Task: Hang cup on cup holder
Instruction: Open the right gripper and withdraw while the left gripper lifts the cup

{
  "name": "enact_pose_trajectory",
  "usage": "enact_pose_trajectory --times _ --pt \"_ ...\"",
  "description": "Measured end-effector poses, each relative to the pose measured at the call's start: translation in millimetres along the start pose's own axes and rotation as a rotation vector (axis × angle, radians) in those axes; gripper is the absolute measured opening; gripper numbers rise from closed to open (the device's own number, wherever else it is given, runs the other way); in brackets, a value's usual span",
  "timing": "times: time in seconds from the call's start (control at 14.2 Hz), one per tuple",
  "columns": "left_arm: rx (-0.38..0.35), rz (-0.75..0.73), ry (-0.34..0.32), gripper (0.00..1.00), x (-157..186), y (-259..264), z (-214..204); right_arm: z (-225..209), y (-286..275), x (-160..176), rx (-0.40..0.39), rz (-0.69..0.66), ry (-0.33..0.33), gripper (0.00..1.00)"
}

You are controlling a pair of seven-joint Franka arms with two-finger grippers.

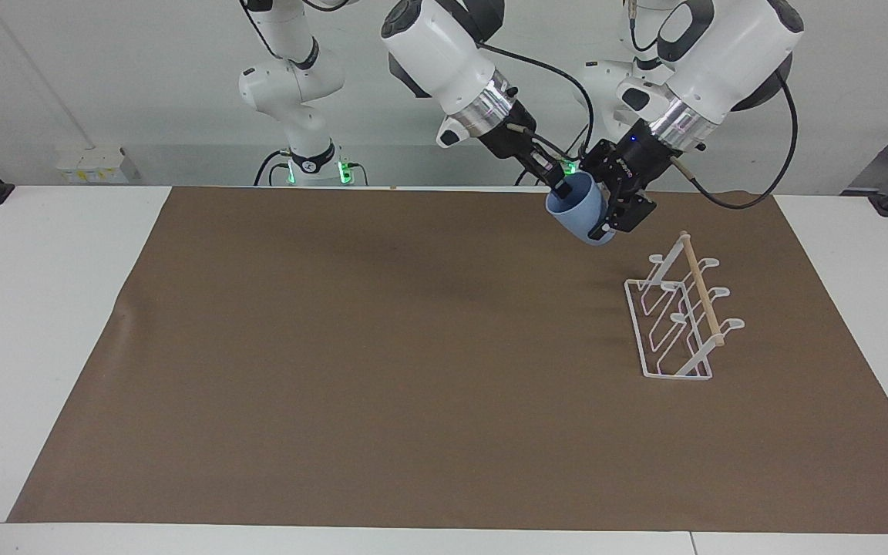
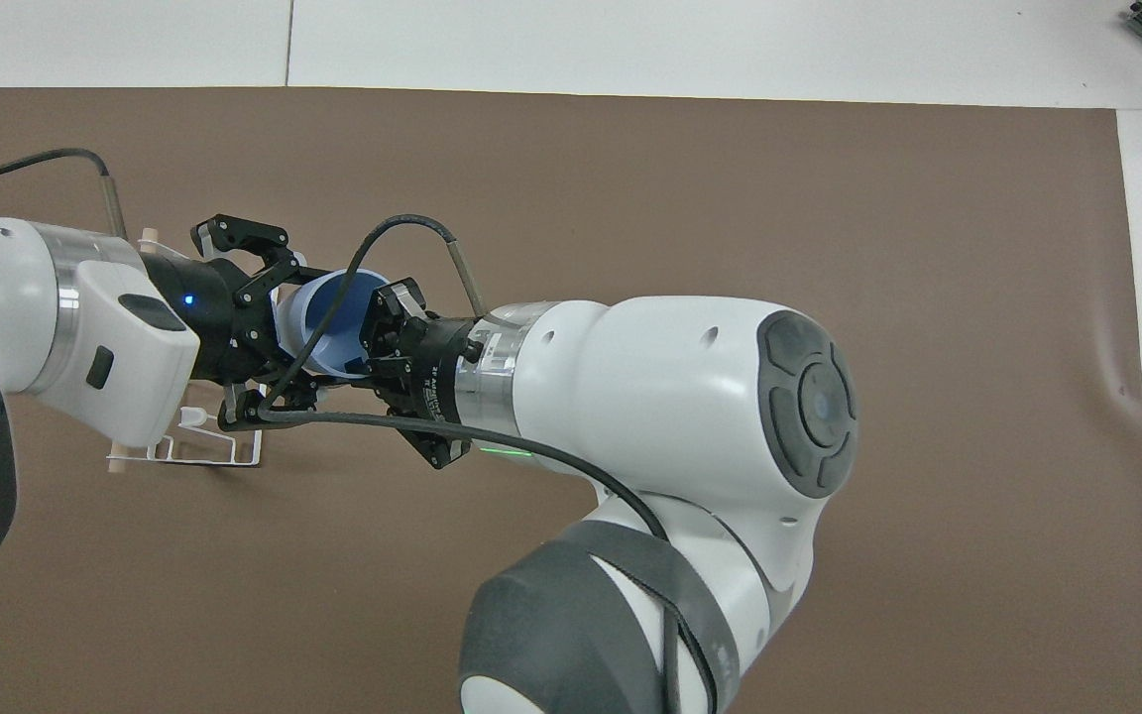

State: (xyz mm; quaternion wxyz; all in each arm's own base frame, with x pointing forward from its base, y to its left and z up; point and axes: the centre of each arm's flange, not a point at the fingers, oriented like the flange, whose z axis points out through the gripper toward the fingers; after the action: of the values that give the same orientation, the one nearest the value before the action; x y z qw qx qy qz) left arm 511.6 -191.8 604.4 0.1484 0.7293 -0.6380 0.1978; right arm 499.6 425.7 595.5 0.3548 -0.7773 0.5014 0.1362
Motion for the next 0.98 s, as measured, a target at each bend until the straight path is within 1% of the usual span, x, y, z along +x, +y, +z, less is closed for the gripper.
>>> enact_pose_trajectory --times 0.28,0.35,0.42,0.49,0.63,0.7,0.77,0.84,0.98 --pt "0.0 -0.002 0.0 0.84 -1 -1 -1 0 -1 -1 0.003 -0.001 -0.001 0.05" --pt "-0.003 -0.011 -0.004 0.84 -4 -2 -2 -1 -2 -1 0.011 -0.001 -0.002 0.1" --pt "-0.004 -0.015 -0.009 0.82 -7 -3 -3 -3 -3 -1 0.016 -0.001 -0.002 0.1" --pt "-0.002 -0.017 -0.014 0.81 -9 -4 -4 -4 -4 -1 0.019 -0.001 -0.002 0.16" --pt "0.002 -0.017 -0.022 0.81 -11 -5 -4 -5 -5 -1 0.022 -0.001 -0.002 0.33" --pt "0.006 -0.012 -0.036 0.81 -12 -5 -4 -6 -6 0 0.023 0.0 -0.002 0.33" --pt "0.013 -0.004 -0.06 0.81 -14 -6 -4 -6 -6 1 0.023 0.001 -0.001 0.4" --pt "0.023 0.007 -0.091 0.81 -16 -7 -4 -7 -6 2 0.025 0.002 0.0 0.44" --pt "0.054 0.03 -0.164 0.81 -22 -11 -8 -9 -8 5 0.029 0.007 0.003 0.44"
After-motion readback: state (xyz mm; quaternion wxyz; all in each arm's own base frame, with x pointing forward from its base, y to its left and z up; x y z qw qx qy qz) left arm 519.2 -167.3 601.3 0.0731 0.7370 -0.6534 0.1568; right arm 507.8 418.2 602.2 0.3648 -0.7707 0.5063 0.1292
